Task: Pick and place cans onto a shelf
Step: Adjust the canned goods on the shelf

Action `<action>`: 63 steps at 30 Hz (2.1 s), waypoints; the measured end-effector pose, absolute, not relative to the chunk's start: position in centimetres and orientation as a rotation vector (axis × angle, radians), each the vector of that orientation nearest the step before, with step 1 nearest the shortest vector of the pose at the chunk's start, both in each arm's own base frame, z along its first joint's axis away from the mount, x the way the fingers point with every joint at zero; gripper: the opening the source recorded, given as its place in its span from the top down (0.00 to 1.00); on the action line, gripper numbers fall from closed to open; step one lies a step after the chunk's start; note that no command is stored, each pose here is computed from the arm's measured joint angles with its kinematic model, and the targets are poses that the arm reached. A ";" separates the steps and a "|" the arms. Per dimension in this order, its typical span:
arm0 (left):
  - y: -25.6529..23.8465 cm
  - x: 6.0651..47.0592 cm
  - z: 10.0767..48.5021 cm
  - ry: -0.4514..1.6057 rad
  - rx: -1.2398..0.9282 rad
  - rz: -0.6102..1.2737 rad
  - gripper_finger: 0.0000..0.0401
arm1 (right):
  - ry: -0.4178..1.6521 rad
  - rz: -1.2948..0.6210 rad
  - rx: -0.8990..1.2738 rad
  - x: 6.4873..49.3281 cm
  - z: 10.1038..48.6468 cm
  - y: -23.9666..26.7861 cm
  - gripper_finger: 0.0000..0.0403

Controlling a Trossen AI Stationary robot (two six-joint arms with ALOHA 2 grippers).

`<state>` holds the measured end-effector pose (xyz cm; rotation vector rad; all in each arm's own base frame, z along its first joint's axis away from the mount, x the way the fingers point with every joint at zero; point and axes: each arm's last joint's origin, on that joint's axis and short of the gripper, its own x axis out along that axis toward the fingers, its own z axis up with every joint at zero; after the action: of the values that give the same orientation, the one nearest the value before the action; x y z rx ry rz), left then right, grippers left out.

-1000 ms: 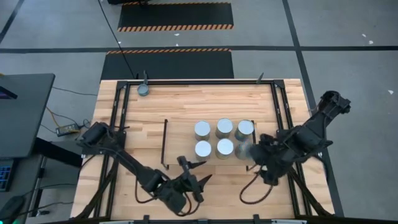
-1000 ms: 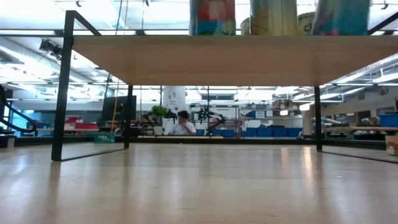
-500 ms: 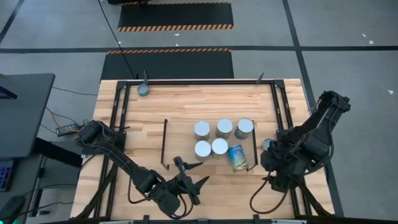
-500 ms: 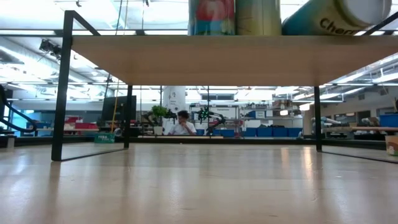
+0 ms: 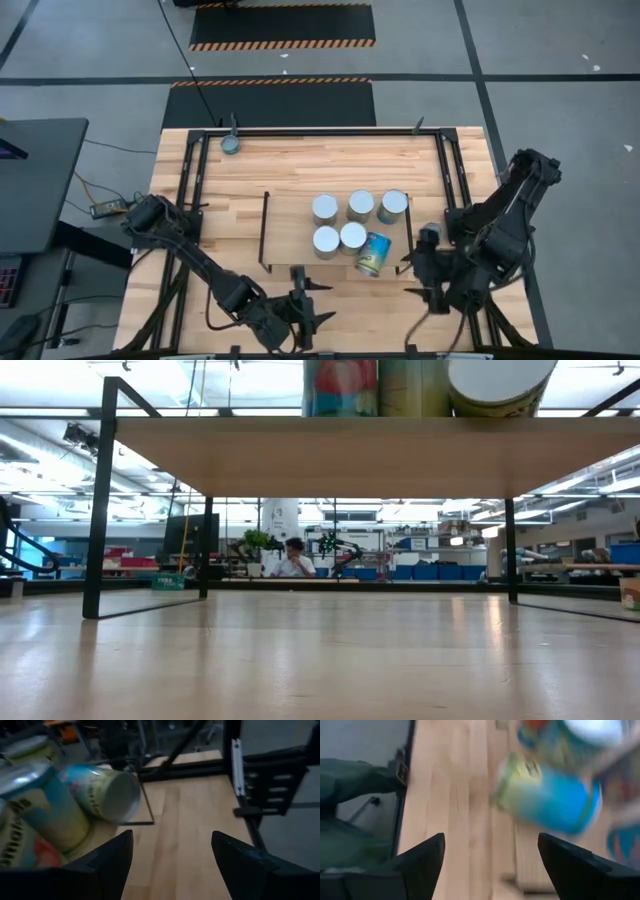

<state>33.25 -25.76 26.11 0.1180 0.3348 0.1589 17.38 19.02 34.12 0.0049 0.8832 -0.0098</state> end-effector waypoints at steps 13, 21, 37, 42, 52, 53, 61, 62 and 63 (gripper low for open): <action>-25.2 33.5 25.4 0.375 0.029 0.187 0.32 | 0.760 0.146 -0.611 22.5 31.1 21.8 0.13; -25.1 33.7 25.1 0.372 -0.053 0.211 0.32 | 0.894 0.208 -0.887 21.8 30.1 20.7 0.04; -25.3 34.3 23.9 0.347 -0.088 0.260 0.32 | 0.947 0.330 -1.030 23.8 30.0 18.5 0.02; -25.3 34.3 23.9 0.347 -0.086 0.259 0.32 | 0.972 0.377 -1.016 24.5 29.9 17.6 0.02; -25.1 34.5 23.9 0.347 -0.087 0.265 0.32 | 0.986 0.421 -0.885 26.1 29.9 16.1 0.06; -25.1 34.5 23.9 0.347 -0.087 0.265 0.32 | 0.983 0.420 -0.879 26.2 29.9 16.0 0.07; -25.2 34.5 23.9 0.347 -0.087 0.263 0.32 | 1.024 0.459 -0.867 26.2 28.2 15.6 0.13; -25.2 34.5 23.9 0.347 -0.087 0.264 0.32 | 1.025 0.454 -0.868 26.2 28.1 15.5 0.13; -25.2 34.5 23.9 0.347 -0.087 0.263 0.32 | 1.020 0.446 -0.861 26.2 28.1 15.6 0.13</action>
<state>34.45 -25.18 23.94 -0.0870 0.3471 0.2634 26.23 15.59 28.12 -0.8610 1.0199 0.4465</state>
